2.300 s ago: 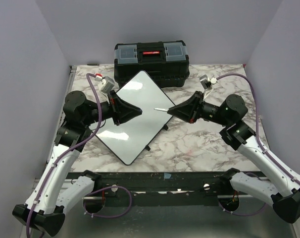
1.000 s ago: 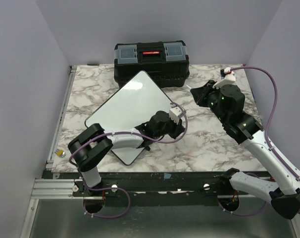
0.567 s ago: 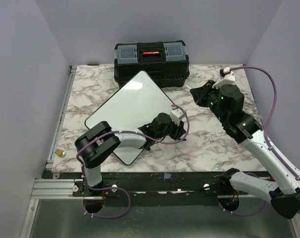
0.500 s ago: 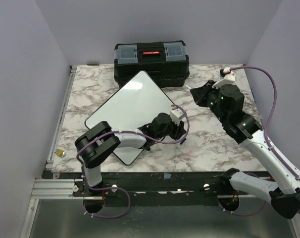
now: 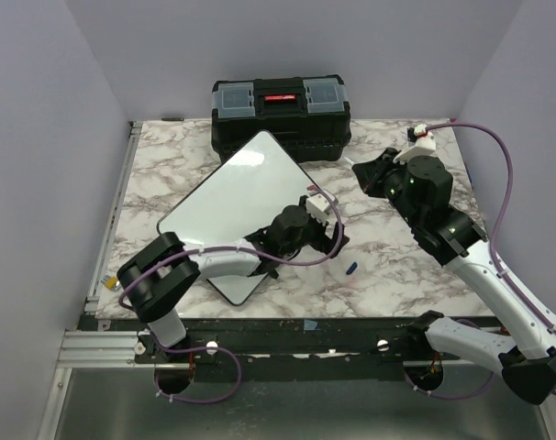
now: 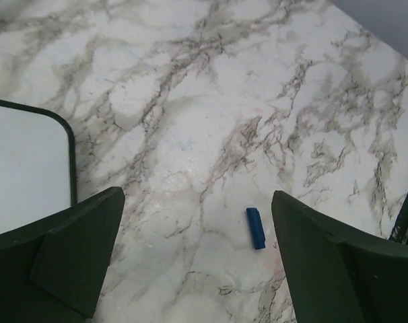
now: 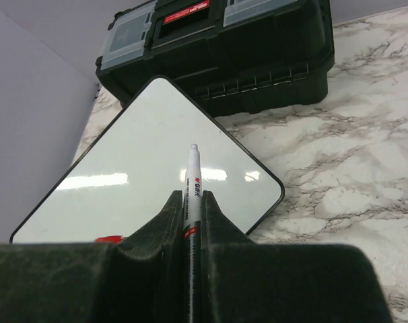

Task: Write a sentence on the whiteboard
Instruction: Place the pen cap at the center of the board, then move the whiteboard to the center of the board, then hold the whiteboard on the whiteboard stand, then write a sentence on the whiteboard.

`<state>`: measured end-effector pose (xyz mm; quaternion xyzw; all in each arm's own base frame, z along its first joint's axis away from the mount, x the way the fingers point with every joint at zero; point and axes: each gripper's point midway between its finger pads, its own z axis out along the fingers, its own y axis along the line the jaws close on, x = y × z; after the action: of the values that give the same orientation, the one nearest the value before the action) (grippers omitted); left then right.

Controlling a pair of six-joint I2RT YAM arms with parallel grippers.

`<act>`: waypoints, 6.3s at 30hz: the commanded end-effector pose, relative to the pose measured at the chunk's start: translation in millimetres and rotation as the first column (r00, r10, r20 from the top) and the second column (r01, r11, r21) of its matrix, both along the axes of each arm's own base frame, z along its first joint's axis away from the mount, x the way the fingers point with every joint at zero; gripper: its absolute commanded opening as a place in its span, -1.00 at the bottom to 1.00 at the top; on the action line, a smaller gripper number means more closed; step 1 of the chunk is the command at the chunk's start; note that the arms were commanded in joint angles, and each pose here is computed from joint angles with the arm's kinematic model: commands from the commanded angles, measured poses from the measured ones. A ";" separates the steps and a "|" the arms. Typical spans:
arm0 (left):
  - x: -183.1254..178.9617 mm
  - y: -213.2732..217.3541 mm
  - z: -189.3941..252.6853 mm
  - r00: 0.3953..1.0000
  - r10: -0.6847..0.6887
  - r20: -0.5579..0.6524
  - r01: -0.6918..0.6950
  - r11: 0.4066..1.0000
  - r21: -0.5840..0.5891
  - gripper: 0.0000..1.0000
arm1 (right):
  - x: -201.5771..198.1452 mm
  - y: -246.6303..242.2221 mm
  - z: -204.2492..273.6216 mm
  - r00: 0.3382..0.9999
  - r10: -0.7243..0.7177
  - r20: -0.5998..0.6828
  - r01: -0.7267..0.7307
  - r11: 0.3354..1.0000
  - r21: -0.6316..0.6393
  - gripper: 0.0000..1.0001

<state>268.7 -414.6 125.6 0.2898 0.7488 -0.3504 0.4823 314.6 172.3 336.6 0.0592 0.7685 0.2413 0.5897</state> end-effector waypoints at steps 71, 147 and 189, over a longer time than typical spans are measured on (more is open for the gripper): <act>76.8 264.7 63.1 0.804 0.458 -0.380 -0.525 0.846 -0.091 0.77 | -6.7 47.8 8.9 0.970 0.243 -0.002 -0.242 0.968 0.064 -0.99; 89.2 199.2 56.7 0.852 -0.056 -0.520 0.034 0.998 -0.053 -0.23 | -14.6 62.5 -10.8 0.934 0.351 -0.063 -0.351 0.936 0.018 -0.99; 94.2 201.6 88.5 0.890 0.047 -0.453 -0.086 0.994 -0.066 -1.00 | -64.9 168.4 -72.0 0.825 0.530 -0.196 -0.555 0.824 -0.114 -0.99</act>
<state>350.0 -218.0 204.7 0.1553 0.8350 -0.4539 0.2696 244.4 329.1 264.2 -0.2156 0.8064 0.3579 0.4185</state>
